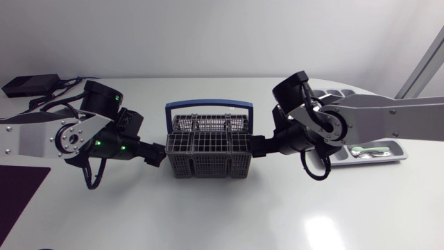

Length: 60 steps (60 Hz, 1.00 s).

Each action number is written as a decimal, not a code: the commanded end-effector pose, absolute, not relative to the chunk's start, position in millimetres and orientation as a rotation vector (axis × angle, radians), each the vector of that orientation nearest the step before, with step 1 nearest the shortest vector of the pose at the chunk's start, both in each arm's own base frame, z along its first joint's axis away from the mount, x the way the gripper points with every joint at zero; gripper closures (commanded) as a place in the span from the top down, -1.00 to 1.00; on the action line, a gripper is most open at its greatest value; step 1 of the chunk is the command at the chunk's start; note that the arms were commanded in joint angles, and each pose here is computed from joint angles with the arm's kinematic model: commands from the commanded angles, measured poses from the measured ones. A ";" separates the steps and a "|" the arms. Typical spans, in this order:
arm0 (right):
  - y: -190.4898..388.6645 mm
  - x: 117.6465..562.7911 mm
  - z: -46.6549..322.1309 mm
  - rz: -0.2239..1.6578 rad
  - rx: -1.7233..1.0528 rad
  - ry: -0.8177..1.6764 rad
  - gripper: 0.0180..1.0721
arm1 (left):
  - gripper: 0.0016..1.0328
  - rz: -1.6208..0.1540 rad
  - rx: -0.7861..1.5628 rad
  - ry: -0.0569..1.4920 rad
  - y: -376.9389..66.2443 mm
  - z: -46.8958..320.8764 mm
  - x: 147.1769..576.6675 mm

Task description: Unload the cutlery basket into the drawer organizer.

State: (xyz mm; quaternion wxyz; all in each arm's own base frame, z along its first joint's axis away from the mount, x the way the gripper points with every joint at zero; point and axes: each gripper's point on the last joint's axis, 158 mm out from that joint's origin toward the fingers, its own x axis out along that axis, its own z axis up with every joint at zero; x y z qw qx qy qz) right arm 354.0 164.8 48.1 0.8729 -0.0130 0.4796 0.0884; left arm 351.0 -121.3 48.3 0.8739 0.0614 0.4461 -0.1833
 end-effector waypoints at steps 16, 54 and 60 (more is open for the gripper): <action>137.0 358.2 64.6 0.149 0.004 0.965 0.90 | 0.92 -0.410 0.150 0.885 -112.6 66.5 331.1; 50.0 323.7 138.7 0.068 -0.039 0.728 0.90 | 0.92 -0.287 0.167 0.686 -54.3 134.5 300.1; 41.2 315.2 143.8 0.060 -0.047 0.695 0.90 | 0.92 -0.268 0.168 0.650 -47.9 140.3 294.9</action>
